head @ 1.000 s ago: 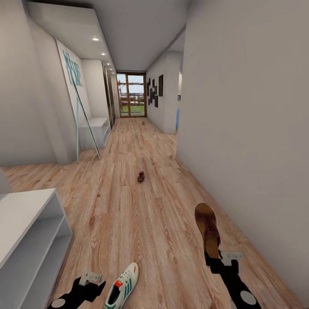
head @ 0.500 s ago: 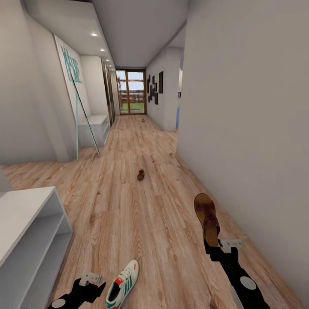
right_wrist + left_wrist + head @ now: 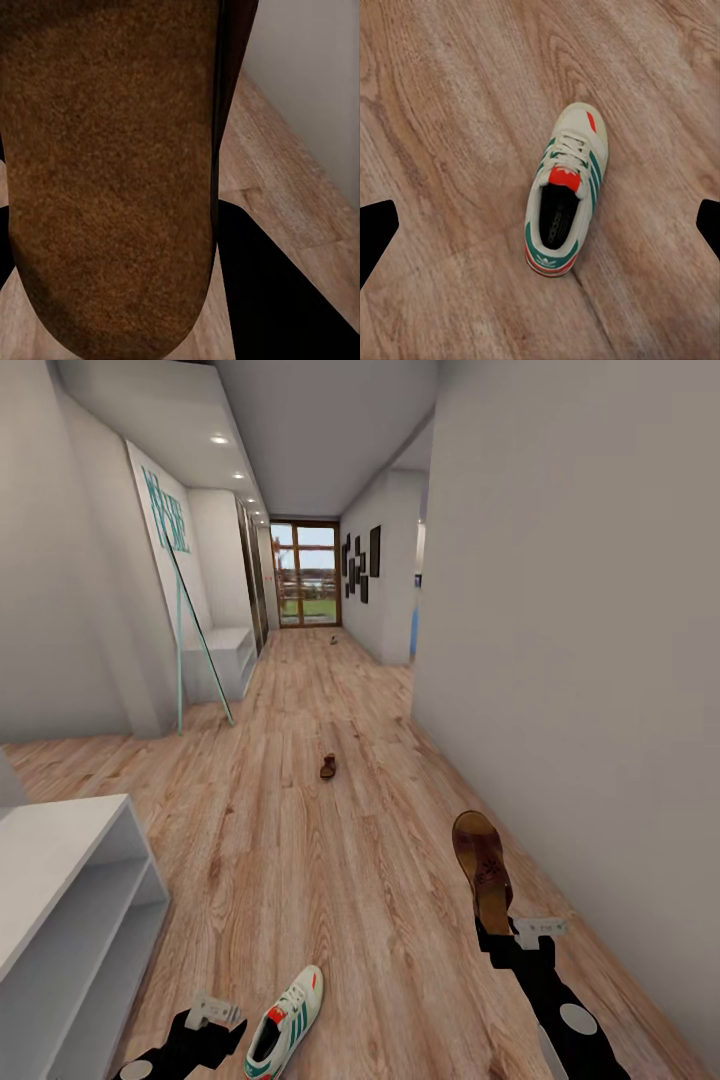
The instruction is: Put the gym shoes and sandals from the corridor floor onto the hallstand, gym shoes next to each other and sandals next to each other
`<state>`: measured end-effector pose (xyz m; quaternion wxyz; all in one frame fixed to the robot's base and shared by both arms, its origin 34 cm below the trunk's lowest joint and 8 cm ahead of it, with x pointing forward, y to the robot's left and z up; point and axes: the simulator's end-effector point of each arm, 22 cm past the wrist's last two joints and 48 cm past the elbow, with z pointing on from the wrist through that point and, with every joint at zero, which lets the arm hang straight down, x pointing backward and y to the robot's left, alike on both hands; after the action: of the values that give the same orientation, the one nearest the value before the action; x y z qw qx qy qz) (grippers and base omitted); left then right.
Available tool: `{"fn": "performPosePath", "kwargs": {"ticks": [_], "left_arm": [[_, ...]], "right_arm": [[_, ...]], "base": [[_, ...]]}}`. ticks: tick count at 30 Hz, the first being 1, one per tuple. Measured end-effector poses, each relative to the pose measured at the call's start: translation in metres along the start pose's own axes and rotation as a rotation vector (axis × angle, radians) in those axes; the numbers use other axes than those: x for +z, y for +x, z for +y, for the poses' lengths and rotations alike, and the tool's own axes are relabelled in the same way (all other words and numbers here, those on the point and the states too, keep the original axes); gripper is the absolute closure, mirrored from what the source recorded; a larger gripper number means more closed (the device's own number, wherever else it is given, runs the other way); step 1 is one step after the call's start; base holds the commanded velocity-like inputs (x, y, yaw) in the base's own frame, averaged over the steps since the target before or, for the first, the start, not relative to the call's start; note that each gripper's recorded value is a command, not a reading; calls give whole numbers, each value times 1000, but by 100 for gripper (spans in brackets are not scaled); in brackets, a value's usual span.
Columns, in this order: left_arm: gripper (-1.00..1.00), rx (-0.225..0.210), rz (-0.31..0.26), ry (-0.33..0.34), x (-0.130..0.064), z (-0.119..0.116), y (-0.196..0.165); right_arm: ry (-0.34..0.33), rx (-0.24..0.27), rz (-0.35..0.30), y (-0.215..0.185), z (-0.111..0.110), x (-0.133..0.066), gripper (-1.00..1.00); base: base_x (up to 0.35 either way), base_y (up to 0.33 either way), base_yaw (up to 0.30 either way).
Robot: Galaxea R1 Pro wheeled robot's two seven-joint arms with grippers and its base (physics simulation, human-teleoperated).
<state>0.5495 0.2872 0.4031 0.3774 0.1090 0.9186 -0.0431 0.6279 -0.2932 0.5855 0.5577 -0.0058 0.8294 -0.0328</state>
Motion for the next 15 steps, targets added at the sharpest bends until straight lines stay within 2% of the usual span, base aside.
{"fn": "performPosePath", "kwargs": {"ticks": [4,6,10,15], "left_arm": [[-100,1,0,2,0,-1,0],[-100,2,-1,0,0,0,0],[-100,2,-1,1,0,0,0],[-100,3,-1,3,0,-1,1]], "right_arm": [[0,-1,1,0,0,0,100],[0,-20,1,0,1,0,100],[0,-25,2,1,1,0,100],[0,-25,2,1,1,0,100]], "base": [[0,0,0],[135,20,0],[157,30,0],[43,8,0]]}}
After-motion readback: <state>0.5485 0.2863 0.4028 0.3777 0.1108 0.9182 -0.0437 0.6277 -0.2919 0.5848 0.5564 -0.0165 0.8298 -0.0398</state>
